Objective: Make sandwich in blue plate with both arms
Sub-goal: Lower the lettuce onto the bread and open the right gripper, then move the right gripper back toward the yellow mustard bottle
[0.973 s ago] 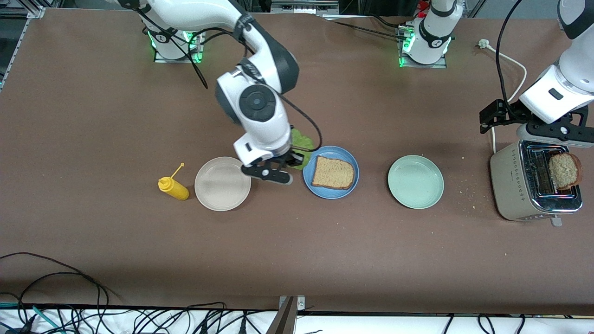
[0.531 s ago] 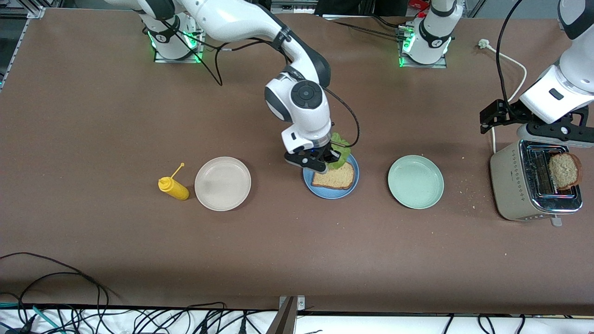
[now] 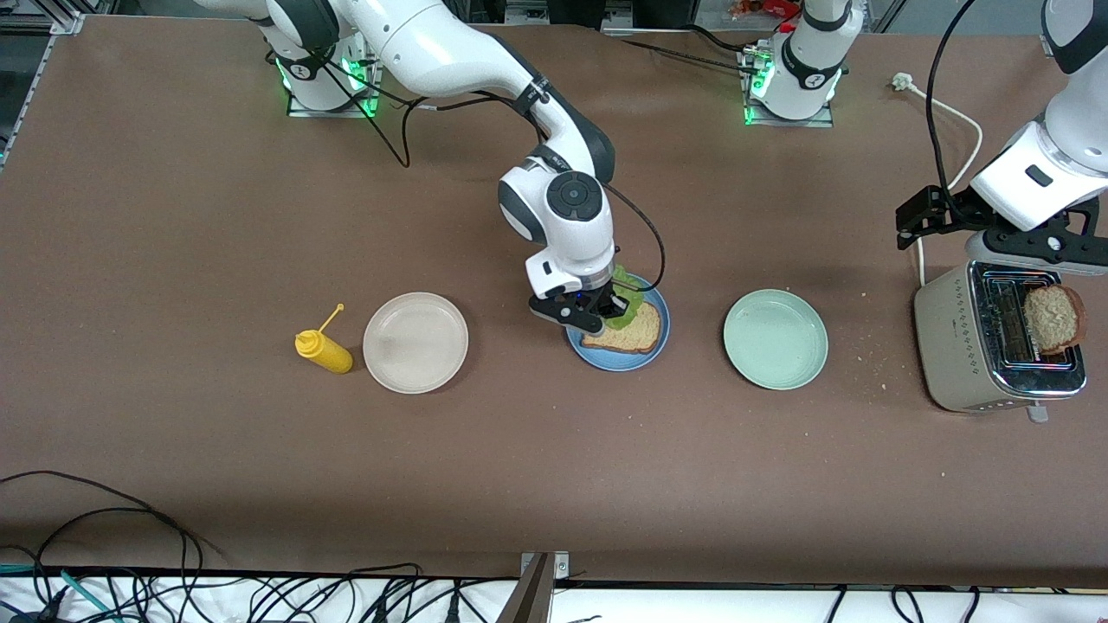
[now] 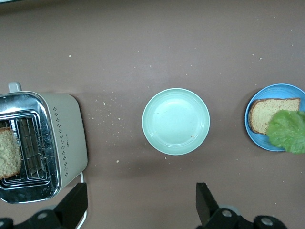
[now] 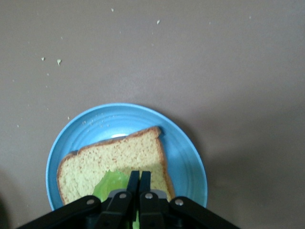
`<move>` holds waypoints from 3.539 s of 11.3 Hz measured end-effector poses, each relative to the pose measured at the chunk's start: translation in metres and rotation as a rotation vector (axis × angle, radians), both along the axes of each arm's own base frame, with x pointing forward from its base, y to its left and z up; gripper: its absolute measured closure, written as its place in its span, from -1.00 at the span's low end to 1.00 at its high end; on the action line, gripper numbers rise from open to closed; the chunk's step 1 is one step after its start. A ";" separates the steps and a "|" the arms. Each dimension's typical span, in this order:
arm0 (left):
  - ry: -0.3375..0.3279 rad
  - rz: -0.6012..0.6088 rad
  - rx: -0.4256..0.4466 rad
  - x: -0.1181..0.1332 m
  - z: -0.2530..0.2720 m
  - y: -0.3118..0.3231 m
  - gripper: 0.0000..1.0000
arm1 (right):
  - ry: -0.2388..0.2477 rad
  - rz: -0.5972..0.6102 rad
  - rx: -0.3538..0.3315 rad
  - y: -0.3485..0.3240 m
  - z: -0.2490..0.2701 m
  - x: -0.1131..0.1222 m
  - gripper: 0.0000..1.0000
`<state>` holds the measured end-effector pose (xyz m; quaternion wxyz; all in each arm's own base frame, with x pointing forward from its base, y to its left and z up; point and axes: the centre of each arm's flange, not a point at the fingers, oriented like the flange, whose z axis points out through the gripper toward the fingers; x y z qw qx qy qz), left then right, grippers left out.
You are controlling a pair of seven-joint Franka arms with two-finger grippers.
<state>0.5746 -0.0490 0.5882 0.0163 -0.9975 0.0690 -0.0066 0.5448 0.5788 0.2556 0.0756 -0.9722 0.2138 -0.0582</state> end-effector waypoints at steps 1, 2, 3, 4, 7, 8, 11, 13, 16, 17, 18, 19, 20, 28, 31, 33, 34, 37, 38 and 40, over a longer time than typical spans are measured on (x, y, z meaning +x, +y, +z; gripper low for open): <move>0.000 0.001 0.000 0.000 0.000 0.000 -1.00 | -0.007 -0.002 0.000 -0.002 0.001 0.003 0.94; 0.000 0.002 0.000 0.000 0.000 0.001 -1.00 | -0.014 -0.002 0.005 -0.001 0.002 0.003 0.94; 0.000 0.003 0.000 0.000 0.000 0.001 -1.00 | -0.021 -0.002 0.012 -0.001 0.001 0.004 0.94; 0.000 0.003 0.000 0.000 0.000 0.002 -1.00 | -0.031 -0.001 0.021 0.000 0.000 0.005 0.94; 0.001 0.003 0.000 0.000 0.000 0.002 -1.00 | -0.071 0.000 0.059 0.003 0.003 0.008 0.94; 0.001 0.005 0.000 0.000 0.000 0.003 -1.00 | -0.088 0.000 0.074 0.005 0.002 0.009 0.94; 0.001 0.009 0.000 0.001 -0.001 0.005 -1.00 | -0.115 0.002 0.091 0.005 -0.020 0.011 0.94; 0.001 0.009 0.000 0.001 -0.001 0.005 -1.00 | -0.112 0.004 0.080 0.005 -0.035 0.010 0.94; 0.001 0.009 0.000 0.001 -0.001 0.005 -1.00 | -0.131 0.027 0.064 0.000 -0.039 0.015 0.62; 0.001 0.009 0.000 0.001 -0.001 0.005 -1.00 | -0.147 0.061 0.051 -0.002 -0.037 0.017 0.39; 0.001 0.009 0.000 0.001 -0.001 0.005 -1.00 | -0.163 0.096 0.041 -0.003 -0.034 0.019 0.12; 0.001 0.009 0.000 0.001 -0.001 0.005 -1.00 | -0.176 0.118 0.037 -0.003 -0.030 0.022 -0.15; 0.001 0.009 0.000 0.001 -0.001 0.005 -1.00 | -0.188 0.131 0.036 -0.004 -0.025 0.025 -0.37; 0.022 0.017 0.000 0.006 -0.013 0.010 -1.00 | -0.125 0.356 -0.059 -0.107 0.060 0.076 -1.00; 0.041 0.015 0.000 0.007 -0.019 0.009 -1.00 | -0.024 0.549 -0.079 -0.183 0.110 0.087 -1.00; 0.052 0.012 0.001 0.007 -0.021 0.007 -1.00 | -0.003 0.678 -0.052 -0.226 0.128 0.089 -1.00; 0.054 0.011 0.001 0.007 -0.021 0.006 -1.00 | 0.001 0.726 -0.042 -0.248 0.134 0.089 -1.00; 0.056 0.011 0.001 0.007 -0.022 0.006 -1.00 | 0.060 0.951 -0.017 -0.317 0.153 0.087 -1.00; 0.056 0.011 0.001 0.007 -0.022 0.006 -1.00 | 0.070 1.026 -0.011 -0.338 0.157 0.088 -1.00; 0.057 0.013 0.001 0.007 -0.022 0.007 -1.00 | 0.075 1.145 0.005 -0.373 0.160 0.093 -1.00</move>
